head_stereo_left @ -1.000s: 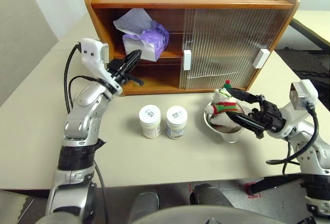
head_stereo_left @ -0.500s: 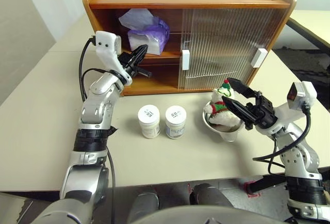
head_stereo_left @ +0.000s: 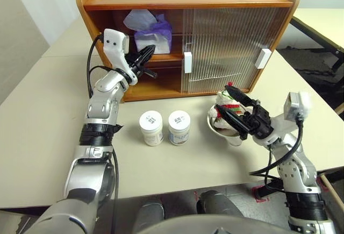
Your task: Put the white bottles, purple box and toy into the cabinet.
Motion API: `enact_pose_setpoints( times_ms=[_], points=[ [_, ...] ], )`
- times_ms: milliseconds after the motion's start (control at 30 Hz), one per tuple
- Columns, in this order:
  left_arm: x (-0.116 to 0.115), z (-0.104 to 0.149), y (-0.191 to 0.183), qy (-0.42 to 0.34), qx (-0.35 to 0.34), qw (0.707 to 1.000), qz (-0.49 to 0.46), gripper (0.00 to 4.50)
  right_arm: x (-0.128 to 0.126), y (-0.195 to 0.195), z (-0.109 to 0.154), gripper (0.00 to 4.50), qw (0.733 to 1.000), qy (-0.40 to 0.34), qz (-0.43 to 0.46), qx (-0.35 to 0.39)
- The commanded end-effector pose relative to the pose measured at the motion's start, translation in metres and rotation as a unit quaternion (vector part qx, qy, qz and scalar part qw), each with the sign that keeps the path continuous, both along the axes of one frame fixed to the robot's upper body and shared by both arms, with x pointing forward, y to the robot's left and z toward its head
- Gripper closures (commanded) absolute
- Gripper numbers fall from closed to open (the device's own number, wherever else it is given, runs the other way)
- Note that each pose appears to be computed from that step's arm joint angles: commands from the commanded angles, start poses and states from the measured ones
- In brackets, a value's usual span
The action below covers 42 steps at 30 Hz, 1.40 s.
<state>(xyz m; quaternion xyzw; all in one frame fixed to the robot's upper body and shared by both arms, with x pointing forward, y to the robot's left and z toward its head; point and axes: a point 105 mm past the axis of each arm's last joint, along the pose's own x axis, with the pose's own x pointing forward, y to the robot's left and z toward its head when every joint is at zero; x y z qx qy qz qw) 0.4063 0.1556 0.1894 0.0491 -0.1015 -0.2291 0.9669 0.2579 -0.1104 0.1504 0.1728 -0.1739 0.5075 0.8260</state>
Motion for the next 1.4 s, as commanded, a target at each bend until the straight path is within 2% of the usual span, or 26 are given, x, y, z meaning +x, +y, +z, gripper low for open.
enact_pose_setpoints(
  times_ms=[33, 200, 300, 400, 533, 667, 733, 833, 867, 1000, 1167, 1300, 1400],
  points=[
    [0.004, -0.002, -0.008, 0.0, 0.004, 1.0, 0.002, 4.46, -0.001, 0.004, 0.004, 0.0, 1.0, -0.009, -0.002, -0.006],
    [0.006, -0.007, -0.005, 0.008, 0.01, 1.0, 0.013, 4.46, 0.0, 0.006, 0.0, 0.0, 1.0, 0.009, 0.001, -0.022],
    [0.001, 0.0, -0.005, -0.007, 0.004, 1.0, -0.002, 3.87, 0.005, -0.001, 0.002, 0.0, 0.999, 0.013, -0.032, -0.025],
    [-0.013, 0.01, -0.007, -0.029, -0.002, 0.999, -0.032, 2.87, 0.016, -0.015, 0.004, 0.0, 0.995, 0.008, -0.087, -0.048],
    [-0.025, 0.011, 0.004, -0.027, 0.007, 0.999, -0.017, 1.46, 0.021, -0.025, 0.012, 0.0, 0.992, -0.009, -0.115, -0.056],
    [-0.057, 0.014, 0.01, -0.039, 0.004, 0.998, -0.045, 0.06, 0.035, -0.03, 0.0, 0.0, 0.984, 0.034, -0.126, -0.122],
    [-0.064, 0.013, 0.014, -0.037, -0.004, 0.998, -0.049, 0.02, 0.036, -0.031, 0.001, 0.0, 0.982, 0.027, -0.129, -0.135],
    [-0.091, 0.001, 0.028, -0.03, -0.01, 0.996, -0.086, 0.02, 0.025, -0.029, 0.008, 0.0, 0.992, 0.022, -0.033, -0.118],
    [-0.102, -0.005, 0.03, -0.021, -0.003, 0.994, -0.11, 0.02, 0.025, -0.033, 0.011, 0.0, 0.994, 0.018, -0.027, -0.108],
    [-0.131, -0.041, 0.059, 0.062, 0.017, 0.988, -0.142, 0.02, 0.02, -0.038, 0.008, 0.0, 0.992, 0.003, 0.006, -0.128],
    [-0.154, -0.063, 0.091, 0.117, 0.019, 0.982, -0.149, 0.02, 0.013, -0.039, 0.008, 0.0, 0.99, -0.007, 0.046, -0.135],
    [-0.178, -0.086, 0.093, 0.169, 0.037, 0.965, -0.197, 0.02, 0.009, -0.039, 0.007, 0.0, 0.988, -0.006, 0.052, -0.143],
    [-0.188, -0.095, 0.09, 0.181, 0.032, 0.958, -0.22, 0.02, 0.007, -0.038, 0.004, 0.0, 0.988, -0.004, 0.053, -0.147]
  ],
)
